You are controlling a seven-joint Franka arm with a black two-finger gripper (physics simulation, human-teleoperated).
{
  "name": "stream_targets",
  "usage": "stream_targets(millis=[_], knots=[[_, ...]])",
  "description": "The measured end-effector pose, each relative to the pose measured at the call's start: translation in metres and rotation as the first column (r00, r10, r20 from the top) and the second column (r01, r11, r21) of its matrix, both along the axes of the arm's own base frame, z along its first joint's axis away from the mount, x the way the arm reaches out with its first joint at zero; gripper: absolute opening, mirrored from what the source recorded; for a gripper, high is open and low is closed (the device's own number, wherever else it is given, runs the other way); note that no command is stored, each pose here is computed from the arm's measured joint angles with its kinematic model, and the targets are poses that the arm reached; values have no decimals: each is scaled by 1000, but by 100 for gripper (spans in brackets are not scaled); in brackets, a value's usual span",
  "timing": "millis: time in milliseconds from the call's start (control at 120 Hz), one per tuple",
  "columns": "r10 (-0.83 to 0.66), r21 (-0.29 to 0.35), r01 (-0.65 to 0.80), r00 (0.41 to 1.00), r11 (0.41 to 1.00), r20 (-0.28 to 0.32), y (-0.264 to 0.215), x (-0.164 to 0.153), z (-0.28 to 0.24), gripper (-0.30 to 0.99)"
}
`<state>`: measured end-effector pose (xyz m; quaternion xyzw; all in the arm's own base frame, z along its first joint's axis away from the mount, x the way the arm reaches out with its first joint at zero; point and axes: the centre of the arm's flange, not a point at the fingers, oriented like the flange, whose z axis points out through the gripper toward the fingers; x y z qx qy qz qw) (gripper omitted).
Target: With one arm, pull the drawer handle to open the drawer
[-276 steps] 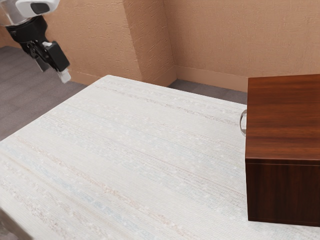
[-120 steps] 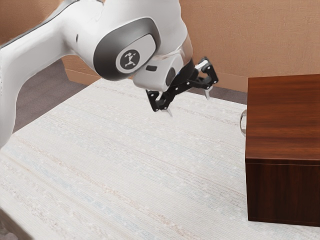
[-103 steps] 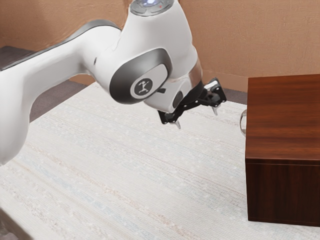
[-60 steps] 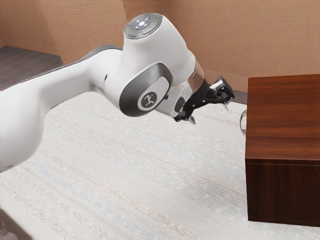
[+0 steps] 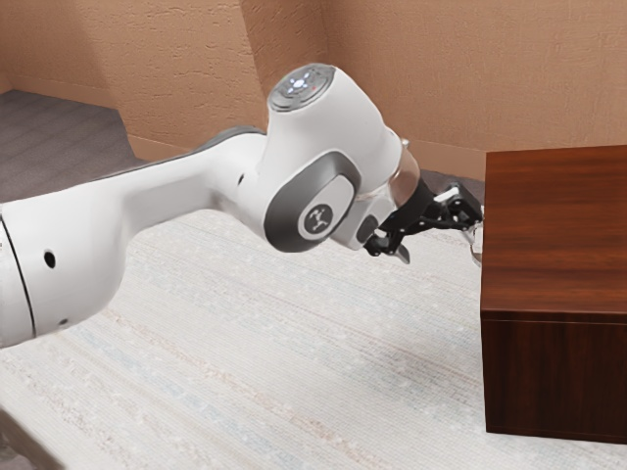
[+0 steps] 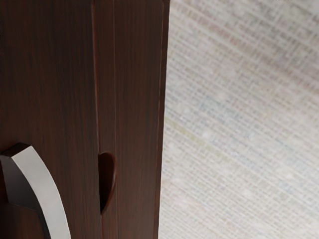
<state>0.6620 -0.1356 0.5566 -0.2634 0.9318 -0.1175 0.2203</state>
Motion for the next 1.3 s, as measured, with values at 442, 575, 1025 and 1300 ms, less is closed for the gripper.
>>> stream_targets(millis=[442,575,1025,1300], knots=[[-68,23,68,998,997,5,5,9,-10,66],[-74,36,74,997,997,0,11,3,-10,64],[-44,91,45,999,995,-17,53,-20,-8,63],[3,119,0,1000,993,-25,85,-42,-4,59]])
